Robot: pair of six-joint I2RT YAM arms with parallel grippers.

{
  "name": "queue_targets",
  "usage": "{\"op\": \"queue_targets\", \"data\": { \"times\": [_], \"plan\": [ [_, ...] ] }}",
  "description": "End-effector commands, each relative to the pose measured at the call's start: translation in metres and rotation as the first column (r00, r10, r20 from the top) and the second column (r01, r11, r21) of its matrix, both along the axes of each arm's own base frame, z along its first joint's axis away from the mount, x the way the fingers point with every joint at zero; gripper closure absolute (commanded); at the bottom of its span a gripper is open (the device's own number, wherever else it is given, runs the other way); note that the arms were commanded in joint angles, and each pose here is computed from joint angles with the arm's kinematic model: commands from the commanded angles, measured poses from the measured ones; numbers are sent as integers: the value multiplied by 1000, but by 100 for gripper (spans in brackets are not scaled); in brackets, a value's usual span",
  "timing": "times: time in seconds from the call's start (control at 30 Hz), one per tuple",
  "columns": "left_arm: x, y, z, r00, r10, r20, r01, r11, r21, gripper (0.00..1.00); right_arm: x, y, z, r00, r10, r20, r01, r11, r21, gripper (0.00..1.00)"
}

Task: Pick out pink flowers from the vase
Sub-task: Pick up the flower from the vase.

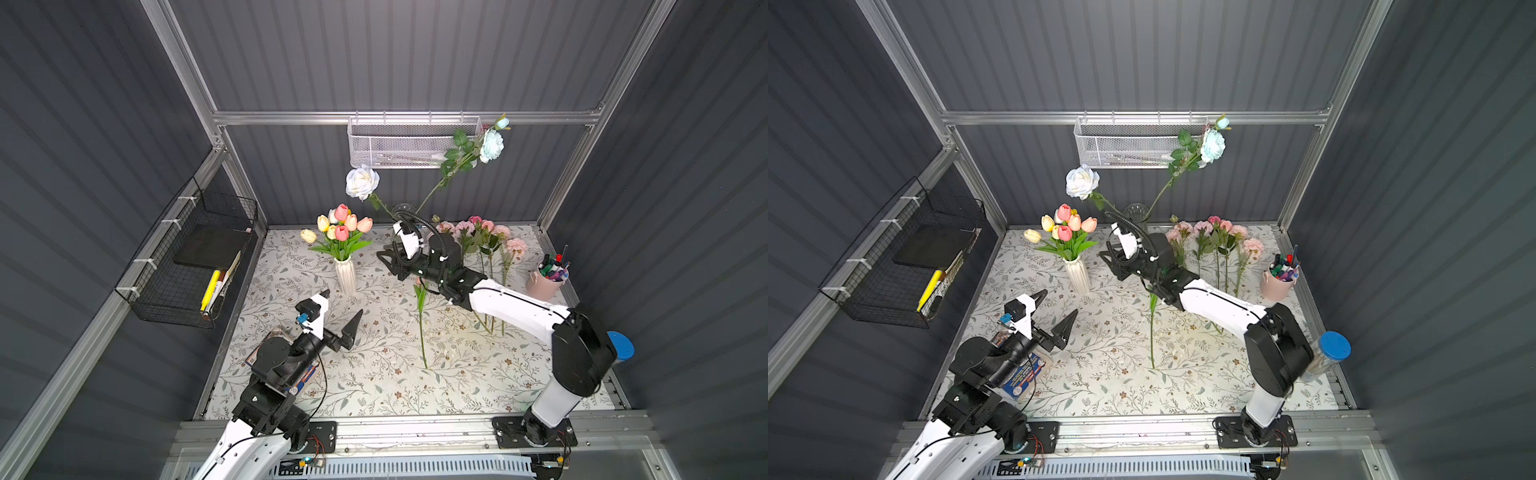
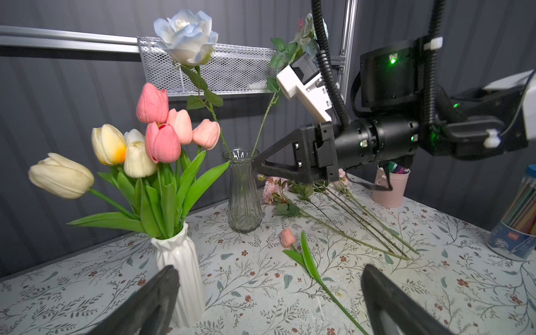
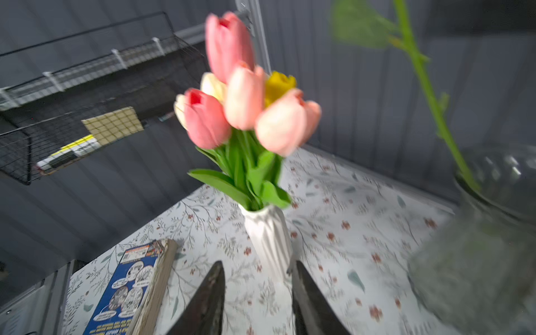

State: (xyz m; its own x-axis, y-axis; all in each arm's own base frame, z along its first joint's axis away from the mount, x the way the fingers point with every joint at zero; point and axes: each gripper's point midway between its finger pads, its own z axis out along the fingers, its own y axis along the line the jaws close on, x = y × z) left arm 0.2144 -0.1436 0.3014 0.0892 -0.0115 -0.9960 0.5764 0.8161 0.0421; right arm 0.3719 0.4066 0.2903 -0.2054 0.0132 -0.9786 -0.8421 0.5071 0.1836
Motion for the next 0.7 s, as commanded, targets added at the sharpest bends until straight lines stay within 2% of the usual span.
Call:
{"op": "queue_targets", "data": {
  "times": [0.0, 0.2, 0.67],
  "plan": [
    [-1, 16, 8, 995, 81, 52, -81, 997, -1, 1, -15, 32, 28, 967, 107, 232, -132, 987, 94, 60],
    [-5, 33, 15, 984, 153, 96, -152, 988, -20, 1, -6, 55, 33, 948, 86, 308, -135, 981, 139, 61],
    [-7, 34, 17, 981, 159, 108, -159, 987, -10, 1, 19, 85, 21, 951, 60, 304, -109, 983, 145, 62]
  ]
}}
